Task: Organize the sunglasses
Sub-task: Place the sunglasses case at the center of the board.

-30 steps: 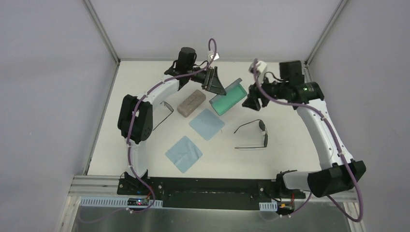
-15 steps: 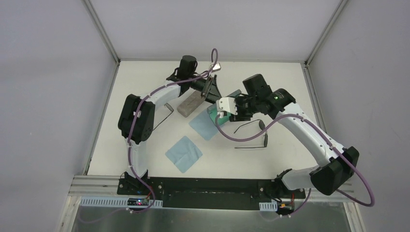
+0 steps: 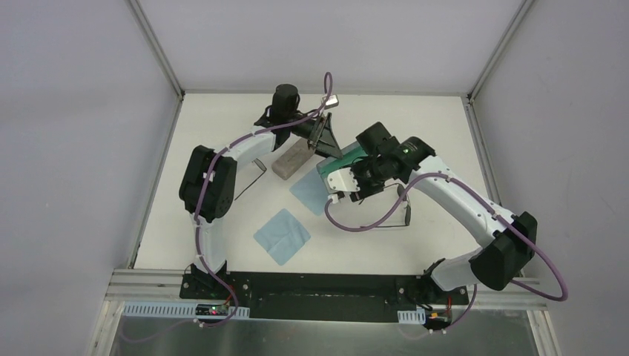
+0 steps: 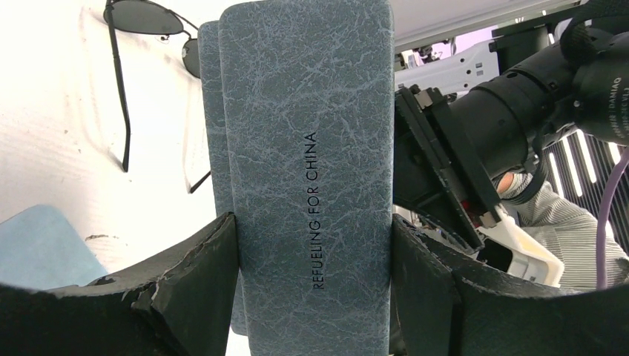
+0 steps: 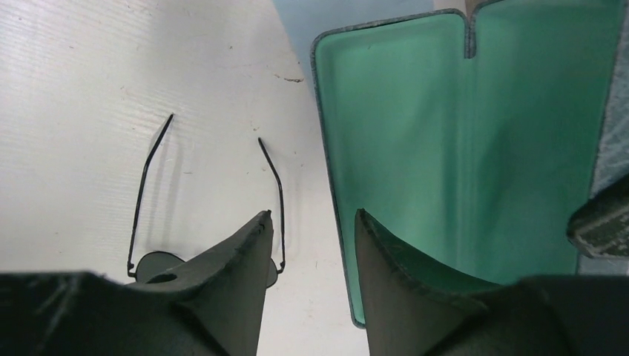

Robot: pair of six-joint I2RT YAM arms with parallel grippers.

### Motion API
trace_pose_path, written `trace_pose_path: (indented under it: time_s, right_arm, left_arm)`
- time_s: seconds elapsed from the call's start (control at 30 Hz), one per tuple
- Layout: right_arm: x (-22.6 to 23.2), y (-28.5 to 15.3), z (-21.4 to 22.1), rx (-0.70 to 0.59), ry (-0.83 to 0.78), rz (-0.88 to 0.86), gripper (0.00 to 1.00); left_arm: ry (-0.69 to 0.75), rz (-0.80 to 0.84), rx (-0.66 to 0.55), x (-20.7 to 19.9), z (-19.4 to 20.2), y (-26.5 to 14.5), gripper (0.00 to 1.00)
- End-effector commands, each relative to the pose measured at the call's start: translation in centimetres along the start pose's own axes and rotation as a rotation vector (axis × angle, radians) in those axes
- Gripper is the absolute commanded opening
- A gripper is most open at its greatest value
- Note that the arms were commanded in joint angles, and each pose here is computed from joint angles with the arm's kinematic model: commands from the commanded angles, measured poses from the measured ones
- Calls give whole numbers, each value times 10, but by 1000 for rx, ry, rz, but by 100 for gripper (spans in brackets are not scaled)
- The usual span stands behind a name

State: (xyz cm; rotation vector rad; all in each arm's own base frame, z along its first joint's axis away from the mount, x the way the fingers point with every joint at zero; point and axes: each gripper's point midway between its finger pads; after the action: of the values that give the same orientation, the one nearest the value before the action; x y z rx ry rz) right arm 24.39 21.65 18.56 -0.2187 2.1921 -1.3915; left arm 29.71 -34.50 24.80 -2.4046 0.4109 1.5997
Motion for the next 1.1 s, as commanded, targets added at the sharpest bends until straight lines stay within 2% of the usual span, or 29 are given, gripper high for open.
trace_pose_path:
  time_s: [0.0,0.23,0.5,0.73,0.87,0.9,0.93,1.0,1.07]
  right_arm:
    - [-9,1,-2,20,-45,30,46]
    - [-12,6,0,48,-62,46,32]
    - [-15,10,5,113,-209,171,21]
    - [-29,7,2,119,-227,247,0]
    - [-27,7,2,114,-196,230,0]
    - [-25,9,2,114,-180,219,0]
    - [-25,10,3,112,-163,213,0]
    - [-25,12,3,99,-128,210,0]
    - [-28,13,7,88,-94,211,0]
  left_arm:
    - [131,43,35,-42,3,-2,0]
    - [135,49,40,-43,3,-2,0]
    - [123,62,59,-44,5,-2,0]
    - [119,62,60,-44,6,-2,0]
    - [124,57,49,-44,3,-3,31]
    - [114,56,46,-45,2,-3,50]
    - [102,52,38,-45,0,-5,61]
    - [101,41,11,-45,-6,-10,96]
    - [104,20,-36,-42,-15,-20,99]
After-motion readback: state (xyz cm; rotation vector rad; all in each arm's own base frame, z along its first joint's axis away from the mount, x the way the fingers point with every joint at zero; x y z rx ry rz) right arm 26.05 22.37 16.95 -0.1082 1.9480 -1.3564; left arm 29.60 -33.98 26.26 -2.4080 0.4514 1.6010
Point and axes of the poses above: each gripper's point midway between its finger pads, its own y axis out along the fingers, its own x axis along the line the jaws close on, z = x × y, and after that the axes turned 1 degree about y, right-handed
